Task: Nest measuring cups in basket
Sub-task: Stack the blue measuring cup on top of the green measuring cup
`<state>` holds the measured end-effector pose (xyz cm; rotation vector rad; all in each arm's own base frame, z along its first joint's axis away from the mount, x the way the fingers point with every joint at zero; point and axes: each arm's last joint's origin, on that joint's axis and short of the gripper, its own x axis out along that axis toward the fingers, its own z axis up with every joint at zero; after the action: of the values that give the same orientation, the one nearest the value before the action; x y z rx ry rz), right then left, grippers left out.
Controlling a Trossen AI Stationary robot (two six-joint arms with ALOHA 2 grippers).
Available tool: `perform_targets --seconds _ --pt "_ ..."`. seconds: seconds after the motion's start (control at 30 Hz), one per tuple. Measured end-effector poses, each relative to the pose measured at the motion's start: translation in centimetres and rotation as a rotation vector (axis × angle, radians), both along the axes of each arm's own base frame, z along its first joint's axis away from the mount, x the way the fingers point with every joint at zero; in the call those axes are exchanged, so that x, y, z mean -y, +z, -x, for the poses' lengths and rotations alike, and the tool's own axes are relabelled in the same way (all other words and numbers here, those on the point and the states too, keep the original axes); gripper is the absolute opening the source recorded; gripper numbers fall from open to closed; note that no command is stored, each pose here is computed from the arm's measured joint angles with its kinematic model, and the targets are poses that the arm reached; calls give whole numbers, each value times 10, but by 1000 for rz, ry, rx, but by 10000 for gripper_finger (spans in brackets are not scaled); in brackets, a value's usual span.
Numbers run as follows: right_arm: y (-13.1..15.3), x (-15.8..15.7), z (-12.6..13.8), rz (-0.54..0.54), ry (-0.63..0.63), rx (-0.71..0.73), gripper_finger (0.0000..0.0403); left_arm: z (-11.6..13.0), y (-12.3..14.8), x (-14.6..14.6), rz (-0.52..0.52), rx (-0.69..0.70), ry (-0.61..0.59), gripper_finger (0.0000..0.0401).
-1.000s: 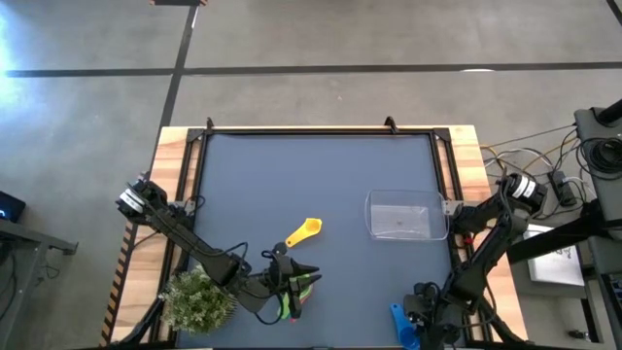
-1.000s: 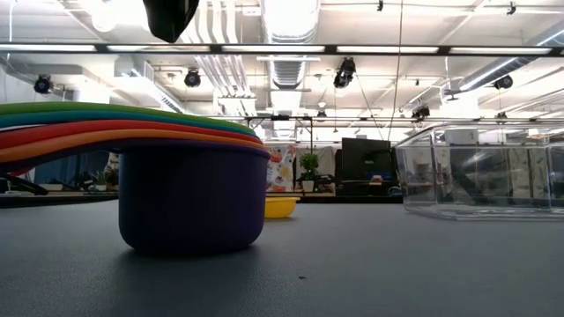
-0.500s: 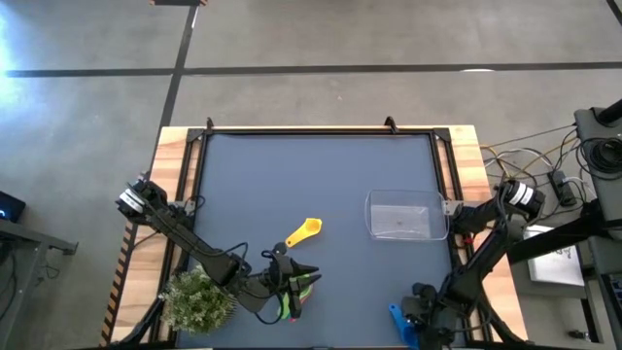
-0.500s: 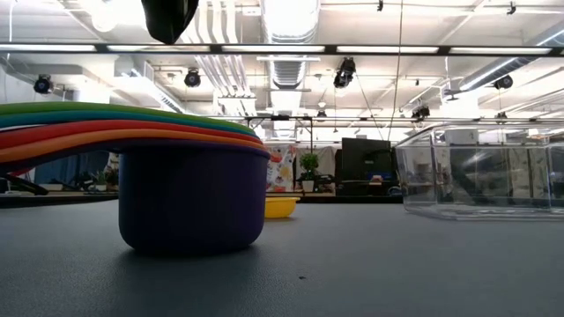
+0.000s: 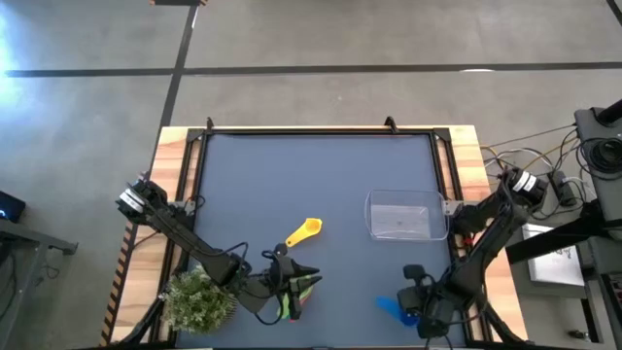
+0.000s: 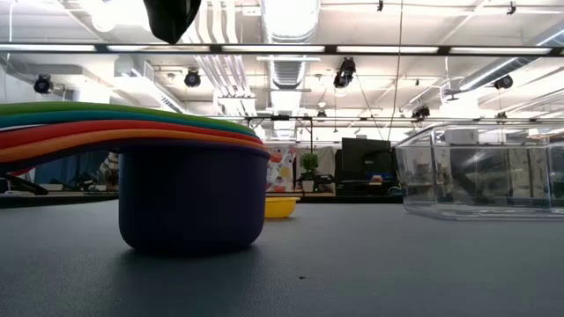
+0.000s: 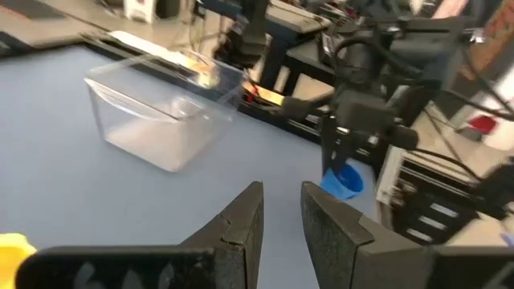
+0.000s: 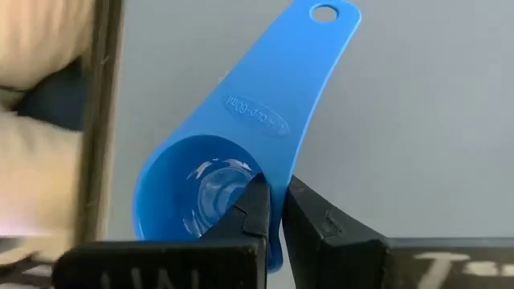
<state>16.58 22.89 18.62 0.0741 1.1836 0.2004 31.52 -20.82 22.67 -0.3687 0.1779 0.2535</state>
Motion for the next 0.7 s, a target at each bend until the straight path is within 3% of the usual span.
perform_targets --seconds 0.13,0.33,0.5,0.7 --pt "21 7 -17 81 46 89 10 0 1 -2 -80 -3 48 68" --pt "41 21 -37 97 165 216 10 0 1 -2 -175 -28 24 84" --pt "51 41 -44 -16 235 336 9 -4 12 4 -171 -15 -73 138" --pt "51 64 -47 -2 270 390 9 -24 24 16 -320 -28 -105 221"
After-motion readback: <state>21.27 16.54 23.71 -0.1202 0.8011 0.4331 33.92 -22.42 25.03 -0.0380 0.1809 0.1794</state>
